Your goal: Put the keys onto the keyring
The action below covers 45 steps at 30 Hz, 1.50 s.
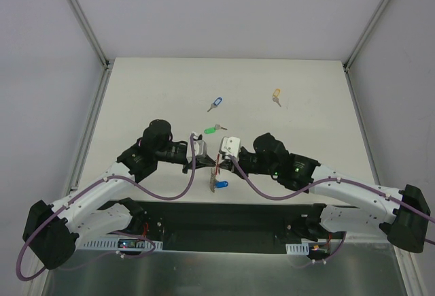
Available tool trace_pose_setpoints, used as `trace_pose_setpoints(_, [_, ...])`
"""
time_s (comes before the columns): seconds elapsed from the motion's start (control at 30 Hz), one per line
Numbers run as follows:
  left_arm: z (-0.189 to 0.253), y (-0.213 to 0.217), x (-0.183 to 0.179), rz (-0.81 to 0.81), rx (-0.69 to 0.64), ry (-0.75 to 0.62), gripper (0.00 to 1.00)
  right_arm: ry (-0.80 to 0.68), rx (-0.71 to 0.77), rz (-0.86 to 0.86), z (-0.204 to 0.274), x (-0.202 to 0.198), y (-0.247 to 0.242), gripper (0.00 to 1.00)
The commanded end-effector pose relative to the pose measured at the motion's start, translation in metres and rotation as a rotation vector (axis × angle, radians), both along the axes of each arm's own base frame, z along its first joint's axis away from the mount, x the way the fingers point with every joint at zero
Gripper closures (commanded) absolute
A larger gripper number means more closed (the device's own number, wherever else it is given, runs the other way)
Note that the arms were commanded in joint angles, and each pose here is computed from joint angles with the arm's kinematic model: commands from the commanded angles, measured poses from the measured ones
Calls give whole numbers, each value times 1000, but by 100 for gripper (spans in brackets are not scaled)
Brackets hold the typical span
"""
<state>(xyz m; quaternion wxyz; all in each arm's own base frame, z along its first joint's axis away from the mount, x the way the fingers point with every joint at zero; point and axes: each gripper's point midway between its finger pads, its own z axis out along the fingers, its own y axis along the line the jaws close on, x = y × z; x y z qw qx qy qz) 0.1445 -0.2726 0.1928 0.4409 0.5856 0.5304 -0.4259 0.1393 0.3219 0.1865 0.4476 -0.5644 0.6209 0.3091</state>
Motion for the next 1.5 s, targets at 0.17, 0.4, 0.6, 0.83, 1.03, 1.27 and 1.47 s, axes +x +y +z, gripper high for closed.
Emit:
trace_pose_setpoints(0.17, [24,-9,5,2,-23,-45,100,-84,109,17,48,3,14,99])
trace_pose_setpoints(0.4, [21,-9,5,9,-7,-50,100,-82,95,23,50,4,15,88])
trace_pose_setpoints(0.6, [22,-7,8,26,-6,-61,100,-69,79,5,42,1,4,69])
trace_pose_setpoints(0.83, [25,-6,9,41,-16,-72,100,-21,103,-9,27,1,-8,68])
trace_pose_setpoints(1.03, [28,-8,7,34,-37,-71,100,-1,118,9,17,2,-2,71])
trace_pose_setpoints(1.27, [29,-9,5,21,-44,-70,100,-7,137,5,17,8,2,77])
trace_pose_setpoints(1.47, [28,-9,3,11,-45,-67,100,-5,140,7,18,9,2,83])
